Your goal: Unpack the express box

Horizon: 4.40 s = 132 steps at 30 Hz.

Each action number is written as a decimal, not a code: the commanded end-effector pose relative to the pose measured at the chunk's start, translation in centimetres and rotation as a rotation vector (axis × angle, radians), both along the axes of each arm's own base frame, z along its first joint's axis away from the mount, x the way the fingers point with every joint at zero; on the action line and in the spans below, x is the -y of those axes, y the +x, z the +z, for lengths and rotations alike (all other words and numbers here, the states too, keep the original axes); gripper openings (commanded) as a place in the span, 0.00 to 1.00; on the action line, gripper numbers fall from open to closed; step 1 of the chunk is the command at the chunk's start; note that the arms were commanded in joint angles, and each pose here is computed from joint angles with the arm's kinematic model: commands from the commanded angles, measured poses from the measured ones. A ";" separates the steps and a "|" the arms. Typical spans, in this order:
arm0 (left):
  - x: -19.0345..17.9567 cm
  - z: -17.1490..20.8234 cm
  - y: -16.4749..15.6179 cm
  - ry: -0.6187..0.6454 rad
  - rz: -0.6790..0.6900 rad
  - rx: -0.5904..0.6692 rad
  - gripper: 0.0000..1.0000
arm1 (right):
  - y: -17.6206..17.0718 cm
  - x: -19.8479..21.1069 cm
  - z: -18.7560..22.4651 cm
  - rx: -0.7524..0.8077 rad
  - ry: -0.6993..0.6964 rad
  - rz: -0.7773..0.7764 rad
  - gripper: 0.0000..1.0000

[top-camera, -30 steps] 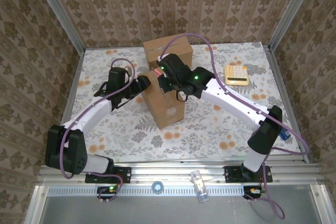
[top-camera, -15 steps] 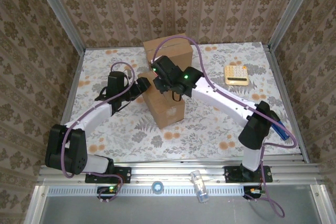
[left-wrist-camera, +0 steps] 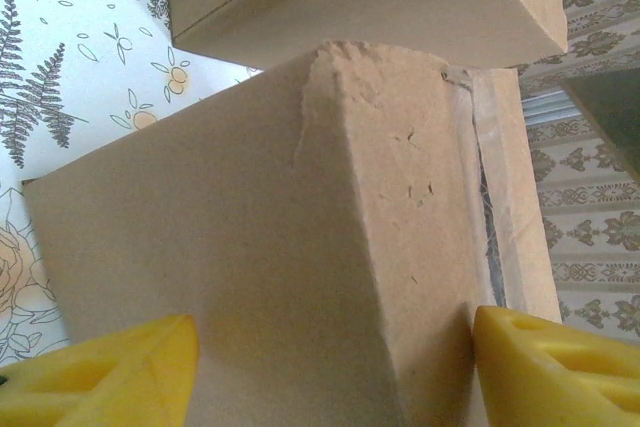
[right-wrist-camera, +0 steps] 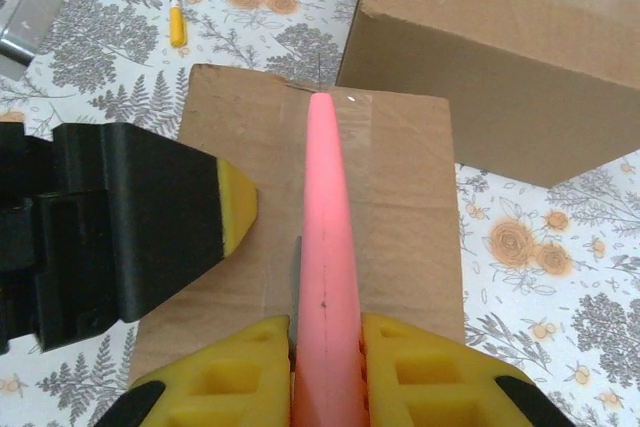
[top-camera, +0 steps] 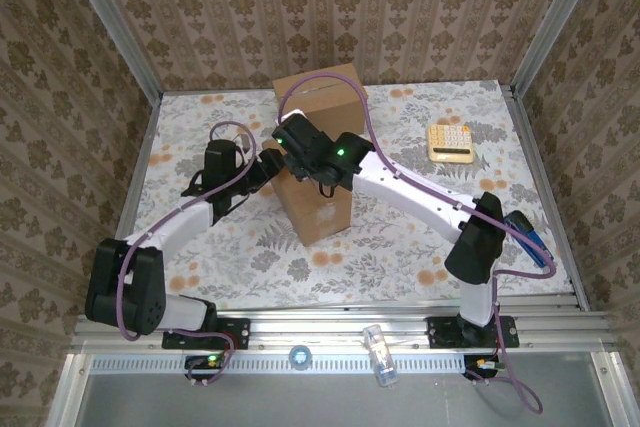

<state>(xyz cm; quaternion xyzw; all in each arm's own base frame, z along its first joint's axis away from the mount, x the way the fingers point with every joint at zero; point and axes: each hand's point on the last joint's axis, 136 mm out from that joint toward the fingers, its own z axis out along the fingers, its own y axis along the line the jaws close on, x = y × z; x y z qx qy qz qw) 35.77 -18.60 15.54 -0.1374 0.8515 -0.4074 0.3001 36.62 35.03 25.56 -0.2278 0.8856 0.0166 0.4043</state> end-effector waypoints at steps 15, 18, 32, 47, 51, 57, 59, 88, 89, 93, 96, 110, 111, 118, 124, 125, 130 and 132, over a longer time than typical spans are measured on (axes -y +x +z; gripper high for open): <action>-0.5 -1.8 -1.3 0.012 0.002 -0.069 0.71 | 0.9 -0.3 -0.5 0.014 -0.041 -0.024 0.00; -0.4 -1.8 -1.3 0.009 0.002 -0.069 0.71 | 0.9 -0.4 -0.7 0.010 -0.044 -0.025 0.00; -0.4 -1.9 -1.4 0.006 0.003 -0.070 0.71 | 0.5 0.1 -1.9 -0.026 -0.065 -0.041 0.00; -0.4 -2.1 -1.3 0.001 0.006 -0.070 0.70 | -1.2 0.4 -4.0 -0.109 -0.059 -0.046 0.00; -0.3 -2.1 -1.2 -0.007 0.004 -0.072 0.70 | -1.8 0.8 -4.6 -0.132 -0.056 -0.055 0.00; -0.3 -2.3 -1.3 -0.013 0.005 -0.074 0.70 | -2.8 1.4 -5.0 -0.155 -0.052 -0.071 0.00; -0.3 -2.3 -1.3 -0.014 0.005 -0.073 0.70 | -3.2 1.6 -5.1 -0.162 -0.050 -0.075 0.00; -0.5 -2.8 -1.6 -0.026 0.021 -0.078 0.70 | -7.0 2.0 -6.1 -0.299 -0.004 -0.119 0.00; -0.4 -2.7 -1.6 -0.026 0.020 -0.077 0.70 | -7.2 2.0 -6.0 -0.301 -0.007 -0.119 0.00; -0.5 -2.7 -1.6 -0.026 0.021 -0.076 0.70 | -7.8 2.2 -6.1 -0.310 -0.013 -0.123 0.00; -0.5 -2.7 -1.5 -0.026 0.022 -0.075 0.69 | -8.1 2.3 -6.0 -0.316 -0.016 -0.126 0.00; -0.5 -2.7 -1.6 -0.027 0.023 -0.077 0.69 | -10.4 3.6 -5.4 -0.357 -0.060 -0.143 0.00; -0.5 -2.7 -1.6 -0.026 0.022 -0.076 0.69 | -10.6 3.7 -5.3 -0.360 -0.063 -0.144 0.00; -0.5 -2.8 -1.5 -0.022 0.023 -0.076 0.69 | -12.3 4.3 -4.3 -0.393 -0.104 -0.144 0.00; -0.5 -2.9 -1.4 -0.021 0.024 -0.074 0.69 | -14.1 4.8 -3.9 -0.415 -0.145 -0.141 0.00; -0.5 -3.0 -1.5 -0.020 0.024 -0.077 0.69 | -14.5 4.8 -3.9 -0.421 -0.152 -0.141 0.00; -0.5 -3.0 -1.4 -0.018 0.025 -0.078 0.69 | -16.1 5.3 -3.7 -0.428 -0.175 -0.153 0.00; -0.6 -3.1 -1.4 -0.016 0.024 -0.080 0.69 | -16.7 5.4 -3.7 -0.430 -0.181 -0.158 0.00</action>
